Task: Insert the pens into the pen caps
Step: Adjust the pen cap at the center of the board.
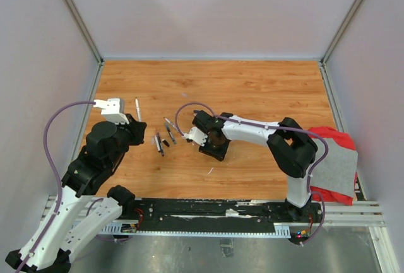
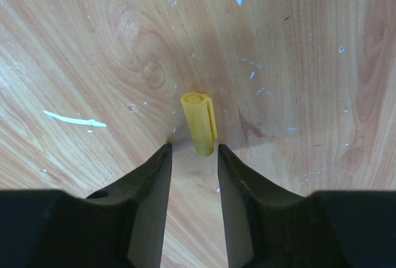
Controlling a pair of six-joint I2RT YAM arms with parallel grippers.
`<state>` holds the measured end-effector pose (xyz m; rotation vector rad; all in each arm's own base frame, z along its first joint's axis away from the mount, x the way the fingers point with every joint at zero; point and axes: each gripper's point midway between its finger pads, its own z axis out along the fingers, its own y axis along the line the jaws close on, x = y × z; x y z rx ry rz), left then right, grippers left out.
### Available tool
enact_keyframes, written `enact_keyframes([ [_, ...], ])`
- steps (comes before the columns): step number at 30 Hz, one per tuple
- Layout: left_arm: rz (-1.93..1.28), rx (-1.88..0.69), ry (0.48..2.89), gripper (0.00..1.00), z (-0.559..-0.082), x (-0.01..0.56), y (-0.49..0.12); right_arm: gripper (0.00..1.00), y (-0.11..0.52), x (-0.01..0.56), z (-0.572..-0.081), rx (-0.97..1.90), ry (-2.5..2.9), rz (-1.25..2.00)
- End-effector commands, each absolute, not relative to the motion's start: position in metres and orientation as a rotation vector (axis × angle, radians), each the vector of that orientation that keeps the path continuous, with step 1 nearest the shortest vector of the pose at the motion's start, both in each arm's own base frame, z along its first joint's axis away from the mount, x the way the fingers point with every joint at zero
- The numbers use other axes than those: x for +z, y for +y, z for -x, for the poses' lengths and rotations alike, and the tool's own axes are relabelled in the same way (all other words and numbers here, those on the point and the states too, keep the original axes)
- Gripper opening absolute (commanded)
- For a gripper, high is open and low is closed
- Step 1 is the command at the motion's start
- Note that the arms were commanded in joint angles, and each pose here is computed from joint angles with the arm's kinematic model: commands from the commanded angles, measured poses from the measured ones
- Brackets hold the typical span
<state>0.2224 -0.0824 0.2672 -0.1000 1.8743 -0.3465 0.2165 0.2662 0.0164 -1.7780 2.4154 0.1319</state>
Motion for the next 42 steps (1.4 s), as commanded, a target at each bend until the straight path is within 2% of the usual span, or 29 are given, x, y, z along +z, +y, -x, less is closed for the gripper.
enact_keyframes([
  [1,0.117,-0.344,1.857,0.00,-0.227,0.270,-0.082,0.42,0.259,0.014,-0.202,0.187,2.512,1.675],
  [5,0.117,-0.344,1.856,0.00,-0.227,0.269,-0.082,0.48,0.268,0.020,-0.209,0.220,2.456,1.657],
  [16,0.114,-0.344,1.856,0.00,-0.227,0.269,-0.082,0.51,0.287,0.015,-0.234,0.174,2.365,1.689],
  [25,0.117,-0.342,1.857,0.00,-0.227,0.269,-0.082,0.41,0.283,0.005,-0.231,0.115,2.397,1.743],
  [36,0.114,-0.340,1.861,0.00,-0.228,0.269,-0.082,0.39,0.261,-0.007,-0.225,-0.047,2.455,1.783],
  [42,0.112,-0.341,1.865,0.00,-0.229,0.268,-0.083,0.37,0.264,-0.010,-0.222,-0.028,2.454,1.783],
])
